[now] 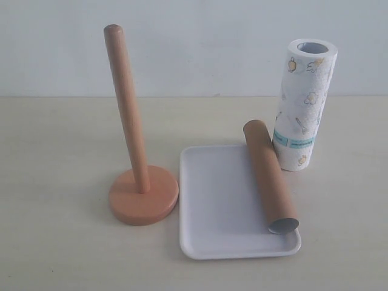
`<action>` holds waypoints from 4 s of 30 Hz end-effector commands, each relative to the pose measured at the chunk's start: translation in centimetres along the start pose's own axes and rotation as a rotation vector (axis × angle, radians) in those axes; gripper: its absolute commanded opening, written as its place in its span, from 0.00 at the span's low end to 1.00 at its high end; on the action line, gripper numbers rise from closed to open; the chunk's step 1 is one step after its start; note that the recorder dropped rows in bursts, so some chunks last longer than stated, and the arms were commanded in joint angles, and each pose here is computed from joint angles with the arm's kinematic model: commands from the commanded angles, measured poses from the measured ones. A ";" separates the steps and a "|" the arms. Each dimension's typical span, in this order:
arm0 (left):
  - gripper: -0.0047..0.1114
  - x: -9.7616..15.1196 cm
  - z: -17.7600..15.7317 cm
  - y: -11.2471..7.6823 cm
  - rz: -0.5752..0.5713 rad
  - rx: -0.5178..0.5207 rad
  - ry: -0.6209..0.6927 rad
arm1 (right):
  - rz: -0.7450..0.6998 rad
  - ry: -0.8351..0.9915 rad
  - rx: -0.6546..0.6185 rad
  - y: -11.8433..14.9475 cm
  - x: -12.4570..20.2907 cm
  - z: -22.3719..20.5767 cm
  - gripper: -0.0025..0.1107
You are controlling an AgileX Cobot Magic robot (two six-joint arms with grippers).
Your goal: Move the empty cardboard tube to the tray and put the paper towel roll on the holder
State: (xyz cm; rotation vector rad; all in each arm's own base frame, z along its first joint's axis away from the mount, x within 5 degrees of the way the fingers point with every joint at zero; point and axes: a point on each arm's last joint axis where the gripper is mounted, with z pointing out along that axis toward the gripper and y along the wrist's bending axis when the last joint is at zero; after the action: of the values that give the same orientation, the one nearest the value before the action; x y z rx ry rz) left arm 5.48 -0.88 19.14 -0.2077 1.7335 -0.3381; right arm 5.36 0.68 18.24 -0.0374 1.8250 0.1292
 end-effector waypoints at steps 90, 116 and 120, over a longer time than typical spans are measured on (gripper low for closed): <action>0.08 0.4 0.0 0.7 0.300 -0.073 0.042 | -0.135 -0.180 0.047 -0.2 -6.3 10.2 0.02; 0.08 0.4 0.0 0.7 0.300 -0.073 0.042 | -0.161 -0.097 -0.232 2.2 -6.2 15.9 0.02; 0.08 0.4 0.0 0.7 0.300 -0.073 0.042 | -0.096 -0.071 -0.246 2.2 -5.8 17.7 0.02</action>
State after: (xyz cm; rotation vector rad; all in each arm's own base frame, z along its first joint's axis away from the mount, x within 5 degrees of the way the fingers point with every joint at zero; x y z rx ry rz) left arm 5.43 -0.29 18.64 0.0149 1.7904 -0.0550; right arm 22.74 4.28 19.73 -0.3053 1.7277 0.2422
